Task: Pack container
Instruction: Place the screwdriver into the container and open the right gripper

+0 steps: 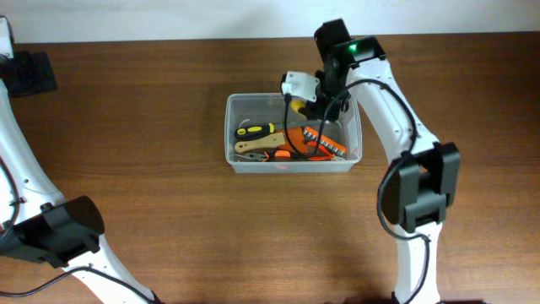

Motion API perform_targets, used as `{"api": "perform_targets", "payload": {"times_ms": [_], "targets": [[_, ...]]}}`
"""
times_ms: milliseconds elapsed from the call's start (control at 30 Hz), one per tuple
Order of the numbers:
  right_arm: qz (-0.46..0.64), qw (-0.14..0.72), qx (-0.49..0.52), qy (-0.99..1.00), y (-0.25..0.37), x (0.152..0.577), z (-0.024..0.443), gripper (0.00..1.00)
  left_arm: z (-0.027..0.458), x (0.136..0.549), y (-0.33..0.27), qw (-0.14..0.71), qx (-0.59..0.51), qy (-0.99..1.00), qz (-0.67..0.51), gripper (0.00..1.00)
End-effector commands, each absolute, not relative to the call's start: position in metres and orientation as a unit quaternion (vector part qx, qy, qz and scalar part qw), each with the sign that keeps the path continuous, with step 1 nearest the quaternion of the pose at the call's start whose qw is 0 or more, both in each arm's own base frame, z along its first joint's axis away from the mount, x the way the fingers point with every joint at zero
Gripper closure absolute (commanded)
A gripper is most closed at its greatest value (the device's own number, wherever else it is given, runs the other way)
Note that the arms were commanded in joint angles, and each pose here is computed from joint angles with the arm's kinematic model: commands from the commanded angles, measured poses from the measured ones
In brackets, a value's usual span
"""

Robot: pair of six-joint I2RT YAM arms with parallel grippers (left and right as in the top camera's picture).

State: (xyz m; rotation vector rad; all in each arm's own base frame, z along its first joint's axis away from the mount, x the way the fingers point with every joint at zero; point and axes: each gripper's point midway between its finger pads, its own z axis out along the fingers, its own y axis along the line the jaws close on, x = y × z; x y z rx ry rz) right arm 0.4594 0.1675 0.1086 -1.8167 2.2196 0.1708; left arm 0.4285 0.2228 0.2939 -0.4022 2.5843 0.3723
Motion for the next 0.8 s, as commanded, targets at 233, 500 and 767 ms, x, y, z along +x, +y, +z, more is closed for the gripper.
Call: {"api": "perform_targets", "payload": {"times_ms": [233,500,767], "targets": [[0.023,0.1,-0.631,0.769,0.13,0.471,0.084,0.61,0.296,0.429,0.222,0.252,-0.153,0.946,0.132,0.01],[0.022,0.142,-0.52,0.842,0.142,0.473,0.137,0.64,0.296,0.429,0.222,0.252,-0.153,0.946,0.132,0.01],[0.008,0.281,-0.422,0.862,0.138,0.456,0.285,0.49,0.296,0.429,0.222,0.252,-0.153,0.946,0.132,0.01]]}}
